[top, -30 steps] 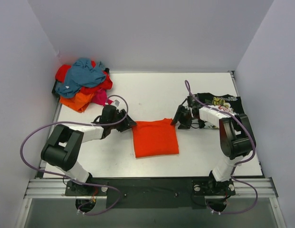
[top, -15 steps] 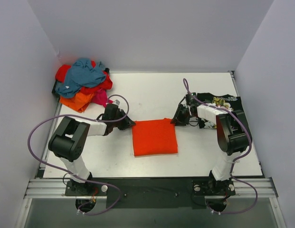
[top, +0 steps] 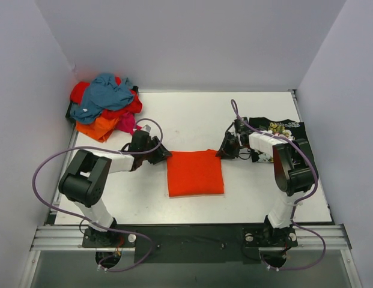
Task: Fold and stack the t-shirts
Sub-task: Put the neatly folded tshirt into the corner of the board with both arms
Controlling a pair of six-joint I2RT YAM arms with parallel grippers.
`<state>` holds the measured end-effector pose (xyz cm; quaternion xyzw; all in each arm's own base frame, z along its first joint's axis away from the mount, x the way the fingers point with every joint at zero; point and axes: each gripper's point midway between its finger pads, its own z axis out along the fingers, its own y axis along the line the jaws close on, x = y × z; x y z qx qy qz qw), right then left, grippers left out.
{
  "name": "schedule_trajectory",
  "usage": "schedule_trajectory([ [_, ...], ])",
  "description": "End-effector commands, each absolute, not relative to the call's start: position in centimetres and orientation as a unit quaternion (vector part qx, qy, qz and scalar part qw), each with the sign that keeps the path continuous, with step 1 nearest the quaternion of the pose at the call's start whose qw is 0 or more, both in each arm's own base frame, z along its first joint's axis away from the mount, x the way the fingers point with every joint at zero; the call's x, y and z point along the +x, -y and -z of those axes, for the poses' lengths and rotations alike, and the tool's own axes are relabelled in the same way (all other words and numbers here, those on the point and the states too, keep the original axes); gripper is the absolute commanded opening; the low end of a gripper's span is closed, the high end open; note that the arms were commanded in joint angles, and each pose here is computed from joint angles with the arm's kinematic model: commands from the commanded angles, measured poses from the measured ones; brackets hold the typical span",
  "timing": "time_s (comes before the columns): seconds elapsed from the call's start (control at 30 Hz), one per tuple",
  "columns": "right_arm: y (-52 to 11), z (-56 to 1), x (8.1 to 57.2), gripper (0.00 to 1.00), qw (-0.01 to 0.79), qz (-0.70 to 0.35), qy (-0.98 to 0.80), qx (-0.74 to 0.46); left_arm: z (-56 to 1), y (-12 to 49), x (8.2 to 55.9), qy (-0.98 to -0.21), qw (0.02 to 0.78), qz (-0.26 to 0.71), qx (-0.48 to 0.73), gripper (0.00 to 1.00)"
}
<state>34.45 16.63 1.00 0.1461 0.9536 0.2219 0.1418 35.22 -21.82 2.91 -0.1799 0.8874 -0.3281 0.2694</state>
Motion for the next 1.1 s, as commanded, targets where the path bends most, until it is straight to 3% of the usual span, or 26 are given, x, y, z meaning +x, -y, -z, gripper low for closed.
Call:
schedule_trajectory([
  [0.0,-16.2,-0.8,34.2,0.21,0.143,-0.204,-0.958,0.142,-2.6,20.9,34.3,-0.897,0.271,0.300,-0.181,0.47],
  [0.43,-16.3,-1.1,34.3,0.20,0.146,-0.206,-0.957,0.140,-3.8,19.9,34.5,-0.906,0.285,0.270,-0.158,0.52],
  [0.73,-16.4,-1.1,34.3,0.20,0.144,-0.207,-0.958,0.137,-0.4,22.4,33.8,-0.917,0.234,0.280,-0.158,0.47],
  [0.87,-16.6,-1.1,34.4,0.19,0.144,-0.206,-0.959,0.133,0.1,22.5,34.3,-0.917,0.233,0.280,-0.165,0.34],
  [0.97,-17.0,-1.2,34.5,0.17,0.143,-0.199,-0.962,0.122,-0.4,23.0,35.4,-0.913,0.246,0.284,-0.158,0.14],
  [1.03,-17.3,-1.2,34.7,0.10,0.143,-0.185,-0.966,0.111,-0.5,23.2,36.1,-0.913,0.254,0.280,-0.151,0.03],
  [1.07,-17.4,-1.1,34.9,0.00,0.142,-0.179,-0.968,0.108,-0.6,23.3,36.3,-0.912,0.257,0.282,-0.151,0.00],
])
